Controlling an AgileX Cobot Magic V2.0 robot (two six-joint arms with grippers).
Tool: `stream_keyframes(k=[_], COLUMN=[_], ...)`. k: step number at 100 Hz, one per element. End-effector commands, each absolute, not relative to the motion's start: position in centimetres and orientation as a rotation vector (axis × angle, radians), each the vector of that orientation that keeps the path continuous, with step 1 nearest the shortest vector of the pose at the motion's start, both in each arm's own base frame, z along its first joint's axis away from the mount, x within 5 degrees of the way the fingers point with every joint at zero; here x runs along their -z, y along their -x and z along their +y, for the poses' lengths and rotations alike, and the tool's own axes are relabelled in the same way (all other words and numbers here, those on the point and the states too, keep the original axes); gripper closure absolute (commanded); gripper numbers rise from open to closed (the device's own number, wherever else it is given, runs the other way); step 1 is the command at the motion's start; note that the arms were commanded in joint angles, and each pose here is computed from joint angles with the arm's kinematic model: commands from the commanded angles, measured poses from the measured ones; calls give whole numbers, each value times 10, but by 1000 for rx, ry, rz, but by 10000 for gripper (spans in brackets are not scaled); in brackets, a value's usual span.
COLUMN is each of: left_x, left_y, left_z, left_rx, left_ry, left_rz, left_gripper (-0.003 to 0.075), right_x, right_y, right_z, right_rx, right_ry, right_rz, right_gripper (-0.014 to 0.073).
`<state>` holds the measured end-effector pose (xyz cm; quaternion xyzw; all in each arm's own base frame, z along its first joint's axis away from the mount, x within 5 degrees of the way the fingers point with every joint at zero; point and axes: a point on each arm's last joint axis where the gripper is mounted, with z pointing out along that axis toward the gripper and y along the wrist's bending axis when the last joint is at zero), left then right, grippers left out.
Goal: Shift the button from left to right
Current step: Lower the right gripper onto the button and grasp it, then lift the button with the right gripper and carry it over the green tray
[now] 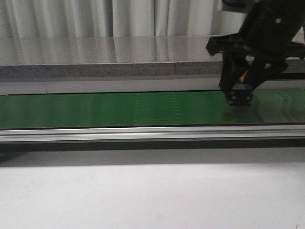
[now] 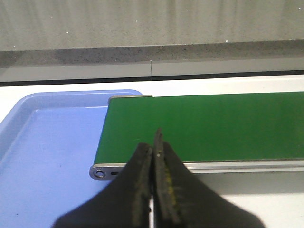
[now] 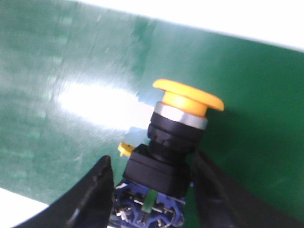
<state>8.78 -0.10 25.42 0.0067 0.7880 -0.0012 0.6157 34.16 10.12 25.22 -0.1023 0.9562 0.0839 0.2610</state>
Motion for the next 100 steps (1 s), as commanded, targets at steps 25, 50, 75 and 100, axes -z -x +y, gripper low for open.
stream_keyframes(k=[25, 50, 75, 100], left_x=[-270, -270, -270, -270], left_y=[-90, -90, -90, -90], left_z=[0, 0, 0, 0], left_rx=[-4, -4, -4, -4], left_ry=[3, 3, 3, 3], left_rz=[1718, 1718, 1718, 1718], left_gripper=[741, 741, 741, 741], right_x=[-326, -331, -295, -250], right_y=[-356, -354, -359, -371], right_z=[9, -71, -128, -146], right_rx=[95, 244, 328, 296], right_ry=[137, -94, -171, -228], right_rz=[2439, 2401, 2494, 2598], right_gripper=[358, 358, 358, 358])
